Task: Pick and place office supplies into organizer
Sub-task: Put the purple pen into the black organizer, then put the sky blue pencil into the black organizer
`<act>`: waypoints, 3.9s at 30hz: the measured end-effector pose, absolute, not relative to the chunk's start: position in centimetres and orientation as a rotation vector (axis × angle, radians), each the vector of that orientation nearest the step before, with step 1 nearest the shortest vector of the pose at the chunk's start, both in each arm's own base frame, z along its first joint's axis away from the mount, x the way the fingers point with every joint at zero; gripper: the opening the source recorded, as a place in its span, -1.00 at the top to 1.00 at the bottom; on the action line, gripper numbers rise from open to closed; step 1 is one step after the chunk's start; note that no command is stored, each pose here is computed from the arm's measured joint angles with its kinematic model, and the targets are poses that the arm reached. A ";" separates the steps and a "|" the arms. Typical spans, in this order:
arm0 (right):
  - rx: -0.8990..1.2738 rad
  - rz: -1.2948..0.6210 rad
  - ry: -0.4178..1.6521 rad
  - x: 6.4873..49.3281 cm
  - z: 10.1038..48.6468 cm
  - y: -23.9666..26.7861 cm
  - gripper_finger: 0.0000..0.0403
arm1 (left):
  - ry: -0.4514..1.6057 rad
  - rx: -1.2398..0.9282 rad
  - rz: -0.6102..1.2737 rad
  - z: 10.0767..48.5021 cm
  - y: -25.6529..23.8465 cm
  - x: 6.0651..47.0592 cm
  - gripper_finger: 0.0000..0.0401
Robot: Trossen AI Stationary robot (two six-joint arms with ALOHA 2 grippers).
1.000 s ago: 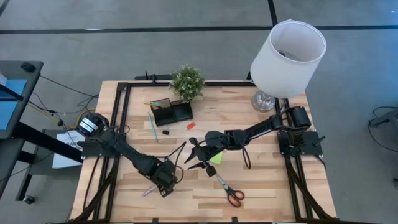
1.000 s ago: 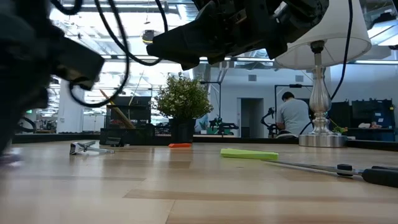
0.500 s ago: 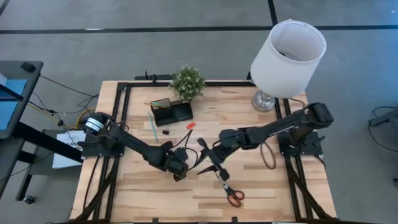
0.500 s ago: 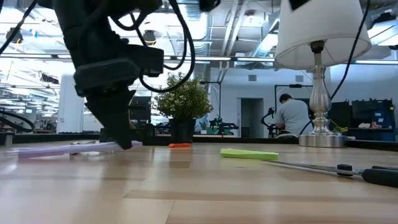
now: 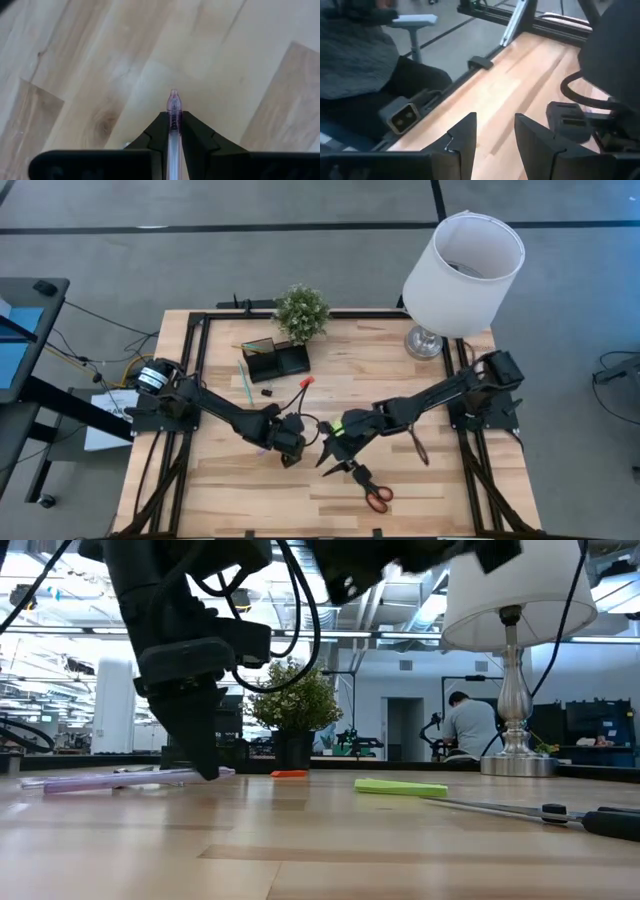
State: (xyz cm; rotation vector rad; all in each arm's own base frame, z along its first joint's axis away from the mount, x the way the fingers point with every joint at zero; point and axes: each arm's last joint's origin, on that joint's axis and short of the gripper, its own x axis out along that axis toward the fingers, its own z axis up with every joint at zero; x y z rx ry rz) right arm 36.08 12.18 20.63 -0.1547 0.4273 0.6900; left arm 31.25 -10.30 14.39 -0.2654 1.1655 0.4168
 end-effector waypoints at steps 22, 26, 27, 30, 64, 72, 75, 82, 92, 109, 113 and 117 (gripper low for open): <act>0.003 -0.066 0.708 37.0 16.9 6.9 0.37 | 1.005 -0.273 0.534 14.6 -11.7 29.9 0.87; -0.040 -0.220 0.709 35.7 18.7 6.8 0.37 | 0.957 -0.275 0.571 14.3 -12.5 29.3 0.87; -0.047 -0.235 0.690 35.5 19.3 6.9 0.37 | 0.943 -0.272 0.579 14.3 -12.6 29.3 0.87; -0.039 -0.220 0.636 35.0 20.8 7.7 0.37 | 0.898 -0.266 0.594 14.7 -12.8 29.1 0.87; -0.180 -0.190 0.363 32.2 28.3 8.5 0.37 | 0.451 0.275 0.919 29.1 2.0 22.7 0.87; -0.191 -0.187 0.376 32.2 28.2 8.5 0.37 | 0.313 0.294 0.885 26.0 7.1 22.2 0.87; -0.195 -0.187 0.387 32.1 28.1 8.5 0.37 | 0.297 0.275 0.889 24.9 8.6 21.4 0.87; -0.194 -0.188 0.400 32.1 28.0 8.5 0.37 | 0.290 0.180 0.806 23.3 10.1 20.5 0.87; -0.193 -0.188 0.399 32.1 28.0 8.5 0.37 | 0.346 0.094 0.803 21.1 9.9 19.9 0.87; -0.192 -0.188 0.399 32.1 28.0 8.5 0.37 | 0.431 0.043 0.817 19.0 9.6 19.0 0.49; -0.192 -0.188 0.399 32.1 28.0 8.5 0.37 | 0.373 -0.043 0.825 19.5 9.4 19.3 0.43; -0.194 -0.188 0.402 32.1 27.9 8.5 0.37 | 0.340 -0.111 0.719 20.9 8.5 19.8 0.46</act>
